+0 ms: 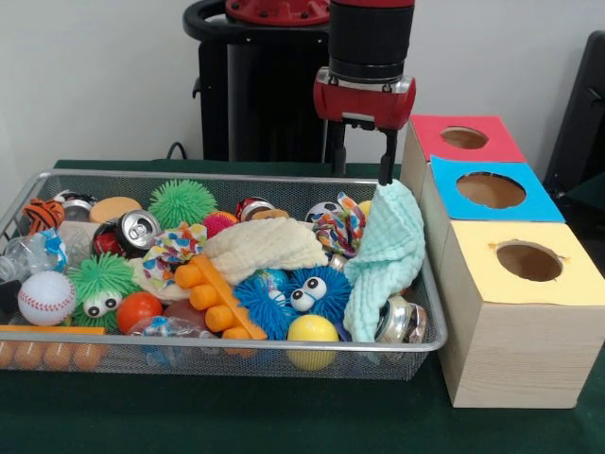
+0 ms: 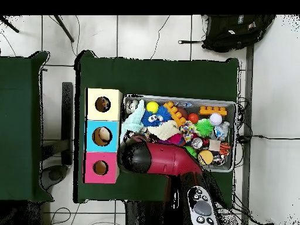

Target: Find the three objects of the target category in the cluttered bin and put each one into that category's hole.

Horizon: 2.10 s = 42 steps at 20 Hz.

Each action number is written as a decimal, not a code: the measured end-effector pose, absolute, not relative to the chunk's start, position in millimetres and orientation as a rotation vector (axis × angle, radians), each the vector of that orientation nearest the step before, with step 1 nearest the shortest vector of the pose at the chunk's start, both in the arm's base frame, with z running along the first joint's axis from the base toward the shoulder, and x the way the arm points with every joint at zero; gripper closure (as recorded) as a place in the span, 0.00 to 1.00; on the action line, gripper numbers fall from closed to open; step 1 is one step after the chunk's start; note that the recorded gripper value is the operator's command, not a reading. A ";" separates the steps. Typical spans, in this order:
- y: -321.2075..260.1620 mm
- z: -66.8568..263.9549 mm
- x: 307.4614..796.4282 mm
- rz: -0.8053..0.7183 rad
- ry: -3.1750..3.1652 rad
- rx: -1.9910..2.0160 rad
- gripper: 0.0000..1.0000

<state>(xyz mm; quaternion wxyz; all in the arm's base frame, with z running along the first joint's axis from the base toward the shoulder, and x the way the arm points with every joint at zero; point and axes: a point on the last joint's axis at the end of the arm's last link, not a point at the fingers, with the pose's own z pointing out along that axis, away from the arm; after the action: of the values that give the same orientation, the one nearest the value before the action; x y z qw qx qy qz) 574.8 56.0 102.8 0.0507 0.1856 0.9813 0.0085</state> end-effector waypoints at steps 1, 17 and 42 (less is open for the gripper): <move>55.5 105.0 580.7 0.026 2.976 0.561 0.00; 52.2 112.8 599.6 0.025 2.937 0.554 0.00; 69.8 119.6 602.3 0.027 2.929 0.501 0.00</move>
<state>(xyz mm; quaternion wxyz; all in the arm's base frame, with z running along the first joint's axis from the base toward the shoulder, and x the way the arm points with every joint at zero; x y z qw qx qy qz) 602.3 69.8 119.6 0.0849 0.1679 0.9821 0.0089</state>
